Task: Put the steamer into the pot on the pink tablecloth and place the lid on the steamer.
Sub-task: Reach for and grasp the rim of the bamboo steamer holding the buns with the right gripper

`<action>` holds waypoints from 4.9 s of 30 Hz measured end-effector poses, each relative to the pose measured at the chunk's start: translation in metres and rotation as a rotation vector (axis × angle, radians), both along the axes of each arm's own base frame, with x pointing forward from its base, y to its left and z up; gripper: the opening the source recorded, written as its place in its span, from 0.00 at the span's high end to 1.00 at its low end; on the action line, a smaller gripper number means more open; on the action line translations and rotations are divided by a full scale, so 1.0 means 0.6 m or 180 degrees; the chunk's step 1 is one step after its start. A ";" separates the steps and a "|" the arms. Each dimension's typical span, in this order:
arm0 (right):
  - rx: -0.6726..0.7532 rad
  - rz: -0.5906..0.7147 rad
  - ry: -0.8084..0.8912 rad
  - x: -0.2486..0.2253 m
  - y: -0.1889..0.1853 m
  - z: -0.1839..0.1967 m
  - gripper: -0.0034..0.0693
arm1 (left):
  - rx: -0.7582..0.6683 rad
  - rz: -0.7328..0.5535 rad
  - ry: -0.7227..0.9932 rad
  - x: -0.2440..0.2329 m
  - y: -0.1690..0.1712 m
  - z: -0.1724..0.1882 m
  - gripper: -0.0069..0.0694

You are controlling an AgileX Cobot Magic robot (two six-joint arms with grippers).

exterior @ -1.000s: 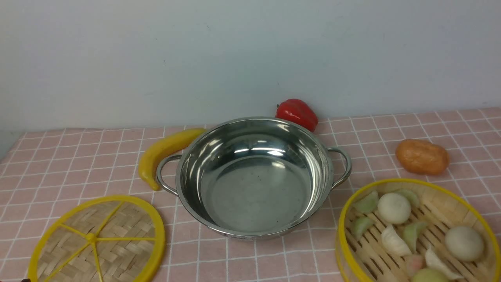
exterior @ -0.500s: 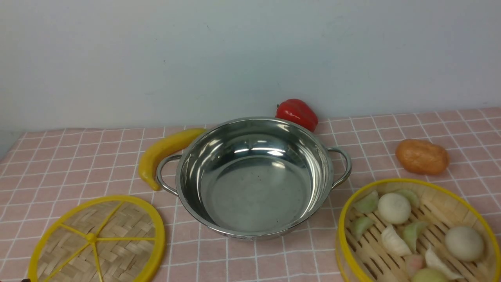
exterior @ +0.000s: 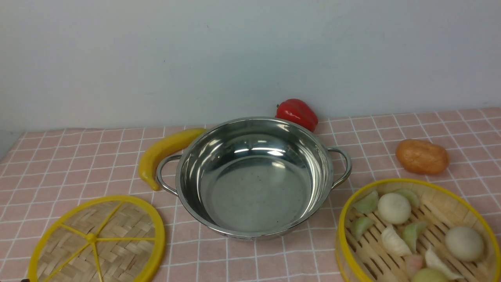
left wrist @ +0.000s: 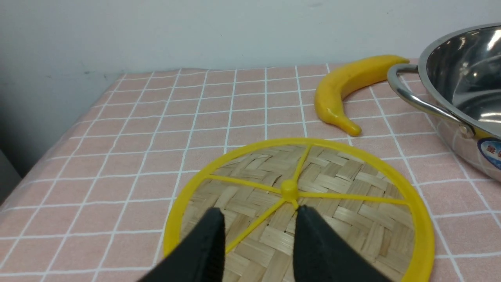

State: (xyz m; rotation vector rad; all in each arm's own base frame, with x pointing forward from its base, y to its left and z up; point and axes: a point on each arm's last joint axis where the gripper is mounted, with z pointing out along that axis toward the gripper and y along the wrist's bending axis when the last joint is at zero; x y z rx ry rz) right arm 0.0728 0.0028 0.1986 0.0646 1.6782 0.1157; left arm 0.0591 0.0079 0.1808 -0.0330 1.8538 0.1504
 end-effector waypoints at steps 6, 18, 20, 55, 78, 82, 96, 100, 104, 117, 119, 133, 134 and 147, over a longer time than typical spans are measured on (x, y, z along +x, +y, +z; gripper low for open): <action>0.0410 -0.0029 -0.0184 0.001 0.000 0.009 0.62 | -0.0501 0.0046 -0.0320 0.003 -0.004 0.012 0.59; 0.1239 0.0029 -0.1431 -0.008 -0.006 0.069 0.62 | -0.1655 0.0233 -0.1525 0.004 0.005 0.062 0.59; 0.1247 0.0047 -0.1591 -0.011 -0.007 0.076 0.62 | -0.1647 0.0238 -0.1611 0.003 0.007 0.065 0.59; 0.1336 0.0838 -0.4136 -0.123 -0.001 0.317 0.62 | -0.0983 -0.0226 -0.4091 -0.083 0.003 0.279 0.59; -0.0150 -0.0397 0.2575 0.133 -0.012 0.269 0.62 | -0.0225 0.0313 0.2266 0.106 0.024 0.261 0.59; -0.0174 -0.0259 0.2993 0.184 -0.005 0.223 0.62 | -0.0243 0.0142 0.2630 0.134 0.022 0.240 0.59; 0.0036 -0.0134 0.3734 0.241 0.009 0.050 0.62 | -0.0442 -0.0006 0.2843 0.161 0.014 0.221 0.59; 0.0061 -0.0132 0.3763 0.246 0.010 0.040 0.62 | -0.0447 -0.0009 0.2835 0.161 0.014 0.221 0.59; 0.0067 -0.0134 0.3833 0.246 0.011 0.032 0.62 | -0.0447 -0.0009 0.2833 0.162 0.014 0.221 0.59; 0.0089 -0.0159 0.3996 0.255 0.011 -0.022 0.62 | -0.0441 -0.0018 0.2833 0.162 0.014 0.221 0.59; 0.0099 -0.0169 0.3988 0.260 0.012 -0.028 0.62 | -0.0441 -0.0018 0.2830 0.162 0.014 0.221 0.59; 0.0178 -0.0241 0.4104 0.267 0.012 -0.049 0.79 | -0.0439 -0.0018 0.2808 0.163 0.014 0.221 0.59; 0.0172 -0.0242 0.4139 0.266 0.012 -0.049 0.82 | -0.0439 -0.0018 0.2808 0.163 0.014 0.221 0.59; -0.0053 -0.0216 0.4439 0.248 0.006 -0.045 0.86 | -0.0436 -0.0018 0.2786 0.164 0.014 0.221 0.59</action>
